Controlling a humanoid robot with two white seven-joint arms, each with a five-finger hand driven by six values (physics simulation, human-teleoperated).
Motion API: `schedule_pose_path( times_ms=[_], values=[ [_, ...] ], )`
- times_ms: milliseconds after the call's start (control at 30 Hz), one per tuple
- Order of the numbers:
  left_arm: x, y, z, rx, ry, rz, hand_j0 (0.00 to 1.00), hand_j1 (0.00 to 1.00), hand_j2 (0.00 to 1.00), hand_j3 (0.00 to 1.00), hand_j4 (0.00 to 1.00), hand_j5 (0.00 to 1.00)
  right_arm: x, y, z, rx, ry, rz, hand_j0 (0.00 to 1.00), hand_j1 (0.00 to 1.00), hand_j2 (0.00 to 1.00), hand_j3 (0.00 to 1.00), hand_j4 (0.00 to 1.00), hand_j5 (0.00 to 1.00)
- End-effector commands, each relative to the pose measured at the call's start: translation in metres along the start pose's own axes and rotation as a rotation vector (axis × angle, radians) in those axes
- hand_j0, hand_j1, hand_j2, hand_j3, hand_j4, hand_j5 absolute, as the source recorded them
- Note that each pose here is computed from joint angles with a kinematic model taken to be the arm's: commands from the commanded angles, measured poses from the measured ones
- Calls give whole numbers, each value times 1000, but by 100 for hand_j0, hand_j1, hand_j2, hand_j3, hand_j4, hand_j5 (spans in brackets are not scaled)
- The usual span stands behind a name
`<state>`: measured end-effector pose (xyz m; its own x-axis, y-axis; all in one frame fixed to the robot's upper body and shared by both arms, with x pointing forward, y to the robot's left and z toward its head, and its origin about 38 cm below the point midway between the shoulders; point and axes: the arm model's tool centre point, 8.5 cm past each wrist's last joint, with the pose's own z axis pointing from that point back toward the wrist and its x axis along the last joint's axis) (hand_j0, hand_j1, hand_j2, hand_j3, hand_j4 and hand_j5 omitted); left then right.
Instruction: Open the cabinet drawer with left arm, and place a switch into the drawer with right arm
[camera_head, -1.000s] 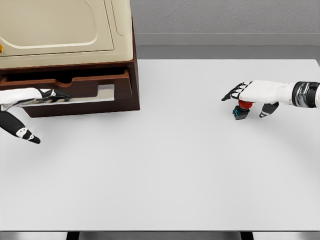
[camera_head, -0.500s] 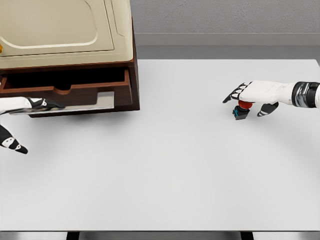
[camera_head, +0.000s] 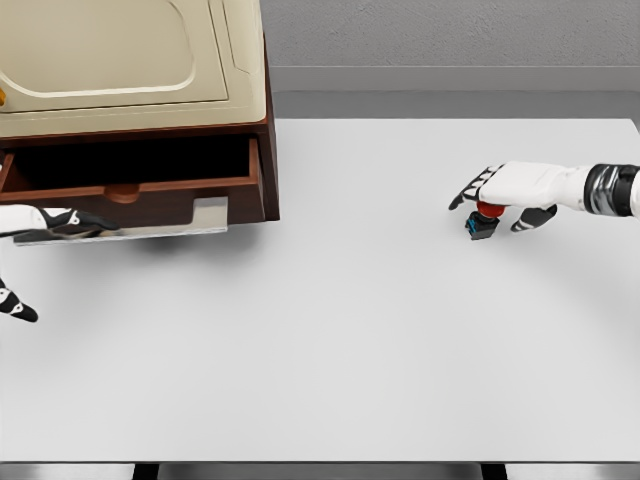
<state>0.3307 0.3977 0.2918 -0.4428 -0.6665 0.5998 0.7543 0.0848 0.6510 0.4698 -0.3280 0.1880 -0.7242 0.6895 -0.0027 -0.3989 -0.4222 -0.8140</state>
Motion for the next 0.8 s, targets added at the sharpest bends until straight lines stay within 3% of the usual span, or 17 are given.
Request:
schedule_pose_path(
  times_ms=[0,267,300,467,667,767],
  values=[
    [1,0,2,5,-8,4,100,100,100,100,100,100,0,0,1,-4,1,-5,82,82,82,82,82,82],
    [1,-5,2,-4,-40,1,100,100,100,100,100,100,-1,0,1,-2,3,-4,76,76,76,76,76,76],
    [2,-5,2,-3,-42,-2,100,100,100,100,100,100,-1,0,1,-3,2,-5,71,71,71,71,71,71],
    [21,16,29,114,-146,21,100,100,100,100,100,100,-1,0,1,-3,2,-5,65,65,65,65,65,65],
    [28,22,26,132,-198,3,100,100,100,100,100,100,-1,0,1,-3,2,-5,65,65,65,65,65,65],
    [32,26,23,141,-219,0,100,100,100,100,100,100,-1,0,1,-3,2,-5,60,60,60,60,60,60]
  ],
)
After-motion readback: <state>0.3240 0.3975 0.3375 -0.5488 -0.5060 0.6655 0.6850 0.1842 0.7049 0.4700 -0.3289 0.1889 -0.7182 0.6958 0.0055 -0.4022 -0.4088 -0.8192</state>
